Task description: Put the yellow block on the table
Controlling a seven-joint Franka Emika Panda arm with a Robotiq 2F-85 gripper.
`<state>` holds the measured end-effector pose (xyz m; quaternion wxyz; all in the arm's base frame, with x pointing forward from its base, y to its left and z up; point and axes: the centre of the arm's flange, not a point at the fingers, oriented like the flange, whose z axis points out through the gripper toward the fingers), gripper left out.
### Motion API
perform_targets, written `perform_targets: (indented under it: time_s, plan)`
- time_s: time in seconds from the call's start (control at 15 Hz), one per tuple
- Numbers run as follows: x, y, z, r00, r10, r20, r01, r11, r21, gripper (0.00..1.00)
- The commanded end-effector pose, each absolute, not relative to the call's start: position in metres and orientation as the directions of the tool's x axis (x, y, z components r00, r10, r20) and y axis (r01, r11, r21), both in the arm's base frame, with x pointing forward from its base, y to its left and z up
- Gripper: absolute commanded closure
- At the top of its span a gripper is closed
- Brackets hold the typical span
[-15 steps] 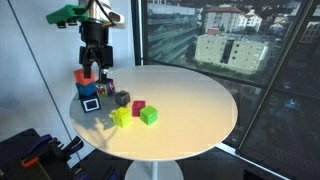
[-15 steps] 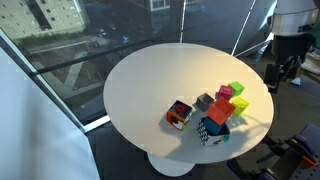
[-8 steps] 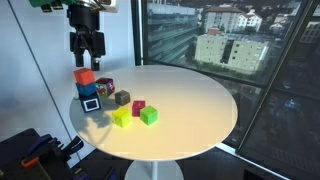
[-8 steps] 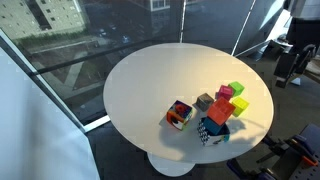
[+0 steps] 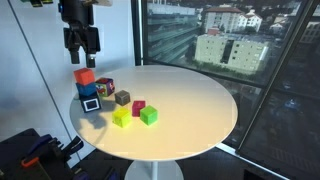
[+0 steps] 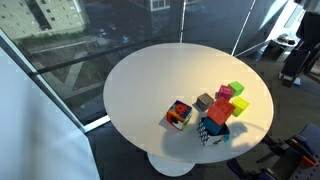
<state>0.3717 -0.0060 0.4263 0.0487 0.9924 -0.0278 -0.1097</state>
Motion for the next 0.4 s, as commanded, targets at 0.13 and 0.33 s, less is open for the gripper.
perform_targets:
  time_s: [0.13, 0.33]
  plan:
    - [0.3721, -0.0058, 0.4246, 0.973, -0.065, -0.220, -0.044, -0.994, 0.103, 0.00]
    - [0.3722, -0.0058, 0.4242, 0.973, -0.065, -0.221, -0.043, -0.994, 0.103, 0.00]
